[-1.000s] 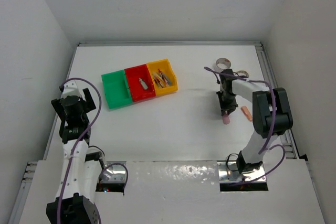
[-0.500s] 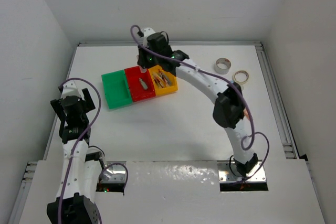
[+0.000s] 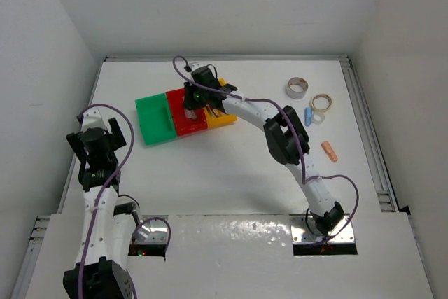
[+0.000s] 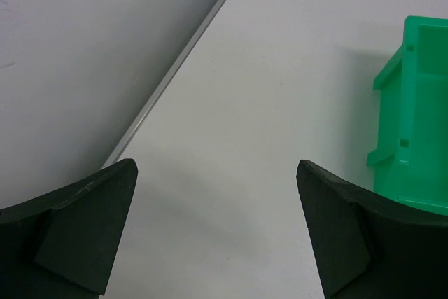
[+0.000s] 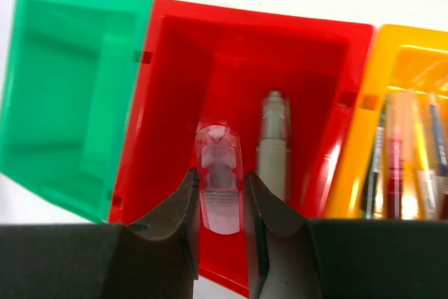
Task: Sort the stationery into containers
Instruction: Place the stationery in the storage box, then pick up the stationery from the center of the board.
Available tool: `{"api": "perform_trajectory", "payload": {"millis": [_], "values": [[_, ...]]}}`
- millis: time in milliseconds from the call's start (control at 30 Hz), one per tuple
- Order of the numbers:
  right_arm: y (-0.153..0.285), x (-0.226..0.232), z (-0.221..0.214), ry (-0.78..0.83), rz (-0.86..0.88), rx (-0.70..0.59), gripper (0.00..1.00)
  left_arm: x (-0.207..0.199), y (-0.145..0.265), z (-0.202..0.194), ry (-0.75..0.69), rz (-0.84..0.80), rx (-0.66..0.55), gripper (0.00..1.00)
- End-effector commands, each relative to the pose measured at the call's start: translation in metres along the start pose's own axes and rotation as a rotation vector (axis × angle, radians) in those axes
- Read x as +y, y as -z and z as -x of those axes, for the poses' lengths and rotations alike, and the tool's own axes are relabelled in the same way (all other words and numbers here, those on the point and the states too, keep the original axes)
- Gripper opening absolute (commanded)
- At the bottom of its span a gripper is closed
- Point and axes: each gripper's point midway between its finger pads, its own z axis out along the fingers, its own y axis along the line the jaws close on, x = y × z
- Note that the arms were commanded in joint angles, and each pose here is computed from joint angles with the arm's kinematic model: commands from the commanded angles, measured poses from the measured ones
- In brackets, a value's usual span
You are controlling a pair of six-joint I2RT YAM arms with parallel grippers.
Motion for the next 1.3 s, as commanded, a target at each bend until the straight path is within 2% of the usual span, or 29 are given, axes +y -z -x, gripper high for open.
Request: {"api": "perform_trajectory", "payload": {"millis": [0, 67, 100, 200, 333, 367, 400, 433, 467, 500, 533, 567, 600, 633, 700, 733, 767, 800, 933, 1067, 1267], "values": [[0.004, 0.032, 0.026, -0.001, 0.096, -0.089, 0.08, 0.004, -0.001, 0.011, 0.014, 0.017, -0.044, 0.95], [0.004, 0.031, 0.029, -0.001, 0.091, -0.099, 0.26, 0.005, -0.001, 0.011, 0.014, 0.020, -0.042, 0.95], [0.006, 0.033, 0.032, -0.005, 0.093, -0.110, 0.40, 0.005, -0.001, 0.011, 0.014, 0.020, -0.042, 0.95], [0.018, 0.042, 0.051, 0.000, 0.111, -0.148, 0.58, 0.004, -0.001, 0.010, 0.011, 0.017, -0.041, 0.95], [0.051, 0.050, 0.085, -0.001, 0.135, -0.210, 0.73, 0.005, -0.001, 0.010, 0.011, 0.020, -0.035, 0.95], [0.061, 0.042, 0.095, -0.003, 0.122, -0.220, 0.73, 0.005, 0.000, 0.010, 0.011, 0.021, -0.035, 0.95], [0.084, 0.039, 0.105, -0.007, 0.112, -0.216, 0.67, 0.006, 0.000, 0.010, 0.012, 0.023, -0.036, 0.95], [0.118, 0.021, 0.130, -0.016, 0.091, -0.259, 0.57, 0.006, 0.000, 0.011, 0.013, 0.024, -0.035, 0.95], [0.114, -0.003, 0.117, -0.031, 0.054, -0.209, 0.45, 0.006, 0.001, 0.011, 0.013, 0.026, -0.035, 0.95], [0.140, -0.021, 0.101, -0.047, 0.020, -0.157, 0.35, 0.007, 0.001, 0.011, 0.015, 0.029, -0.038, 0.95], [0.159, -0.063, 0.099, -0.077, -0.022, -0.147, 0.27, 0.008, 0.002, 0.013, 0.021, 0.032, -0.045, 0.95], [0.171, -0.090, 0.081, -0.059, -0.058, -0.112, 0.28, 0.007, 0.002, 0.013, 0.026, 0.030, -0.046, 0.95], [0.188, -0.118, 0.033, -0.089, -0.119, -0.008, 0.34, 0.008, 0.002, 0.015, 0.031, 0.032, -0.053, 0.95], [0.209, -0.177, -0.016, -0.141, -0.274, 0.110, 0.52, 0.008, 0.002, 0.016, 0.033, 0.030, -0.059, 0.95], [0.250, -0.226, -0.046, -0.167, -0.442, 0.162, 0.65, 0.008, 0.002, 0.016, 0.032, 0.033, -0.060, 0.95], [0.286, -0.279, -0.062, -0.200, -0.662, 0.173, 0.75, 0.008, 0.002, 0.016, 0.033, 0.034, -0.061, 0.95], [0.306, -0.297, -0.096, -0.193, -0.742, 0.216, 0.80, 0.008, 0.002, 0.015, 0.033, 0.033, -0.059, 0.95], [0.329, -0.327, -0.116, -0.232, -0.829, 0.228, 0.81, 0.008, 0.001, 0.016, 0.037, 0.033, -0.060, 0.95], [0.358, -0.359, -0.182, -0.326, -0.833, 0.300, 0.80, 0.006, 0.001, 0.018, 0.036, 0.021, -0.070, 0.95], [0.368, -0.376, -0.203, -0.429, -0.773, 0.342, 0.75, 0.009, 0.001, 0.018, 0.038, 0.040, -0.072, 0.95], [0.364, -0.388, -0.224, -0.397, -0.757, 0.473, 0.65, 0.012, 0.001, 0.017, 0.034, 0.058, -0.070, 0.95]]}}
